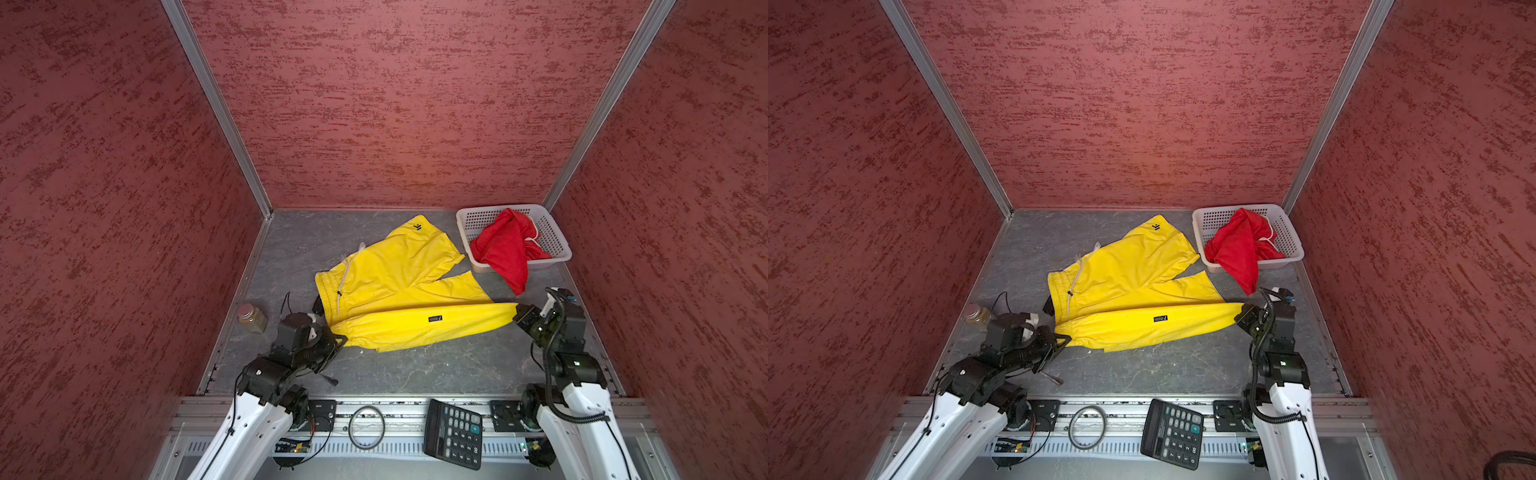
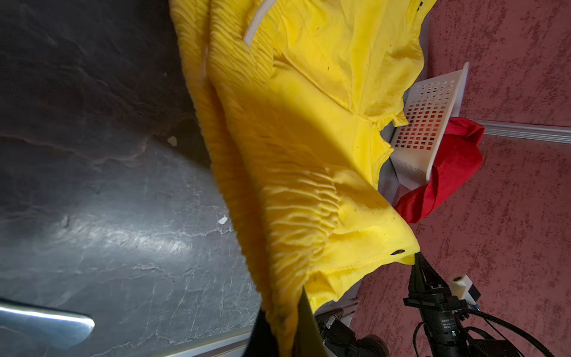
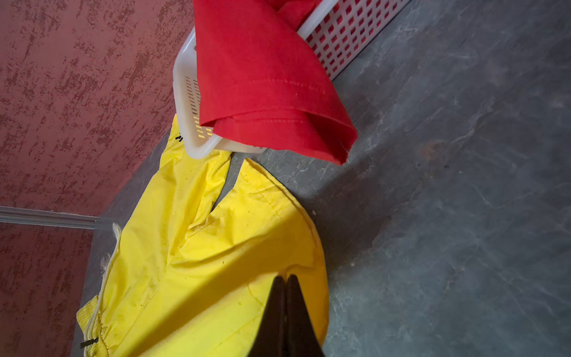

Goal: Fold and stack the shorts

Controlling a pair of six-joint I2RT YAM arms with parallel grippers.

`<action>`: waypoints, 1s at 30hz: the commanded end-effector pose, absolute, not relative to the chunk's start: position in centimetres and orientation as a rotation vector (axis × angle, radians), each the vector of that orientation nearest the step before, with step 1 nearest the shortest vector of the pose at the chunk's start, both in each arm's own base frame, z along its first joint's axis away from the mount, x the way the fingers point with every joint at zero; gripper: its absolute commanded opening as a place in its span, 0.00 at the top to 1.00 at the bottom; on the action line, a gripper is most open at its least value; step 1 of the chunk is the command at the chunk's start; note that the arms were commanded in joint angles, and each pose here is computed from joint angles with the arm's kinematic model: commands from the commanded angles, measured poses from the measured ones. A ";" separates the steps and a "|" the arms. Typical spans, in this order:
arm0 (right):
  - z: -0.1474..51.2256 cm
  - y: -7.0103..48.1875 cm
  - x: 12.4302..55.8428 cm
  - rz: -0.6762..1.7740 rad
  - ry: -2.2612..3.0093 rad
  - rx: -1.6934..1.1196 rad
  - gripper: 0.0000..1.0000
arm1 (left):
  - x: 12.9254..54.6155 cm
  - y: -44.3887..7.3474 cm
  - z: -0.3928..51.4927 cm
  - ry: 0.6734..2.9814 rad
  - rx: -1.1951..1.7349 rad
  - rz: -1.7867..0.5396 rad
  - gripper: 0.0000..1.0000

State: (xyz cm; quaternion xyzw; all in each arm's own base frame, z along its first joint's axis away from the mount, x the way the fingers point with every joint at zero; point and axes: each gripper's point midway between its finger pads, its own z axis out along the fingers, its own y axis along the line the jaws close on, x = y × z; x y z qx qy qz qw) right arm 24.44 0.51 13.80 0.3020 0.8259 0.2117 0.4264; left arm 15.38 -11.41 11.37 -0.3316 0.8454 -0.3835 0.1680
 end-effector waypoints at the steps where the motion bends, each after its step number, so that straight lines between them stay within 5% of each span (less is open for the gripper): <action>1: 11.5 0.1 23.2 0.520 2.099 0.858 0.74 | 13.9 -9.9 10.5 2.374 -1.057 -1.040 0.83; 4: 12.1 -0.5 23.0 0.500 2.056 0.889 0.44 | 13.2 -9.8 10.7 2.336 -1.058 -1.084 0.45; 7: 14.7 -1.1 23.4 0.471 1.988 0.868 0.46 | 13.1 -9.4 11.4 2.296 -1.062 -1.089 0.30; 10: 17.9 -1.3 24.4 0.467 1.929 0.808 0.54 | 13.3 -9.2 12.7 2.266 -1.041 -1.085 0.27; 14: 18.9 0.3 26.5 0.544 1.985 0.698 0.68 | 14.6 -9.2 14.8 2.234 -1.006 -1.072 0.45; 19: 17.1 1.5 28.1 0.514 2.090 0.595 0.64 | 16.5 -8.8 18.7 2.282 -0.908 -0.915 0.82; 25: 13.8 5.5 29.7 0.364 2.270 0.362 0.57 | 19.4 -8.2 25.0 2.246 -0.780 -0.760 0.81; 30: 11.0 8.0 31.3 0.280 2.355 0.251 0.54 | 23.2 -12.4 20.4 2.380 -0.765 -0.801 0.80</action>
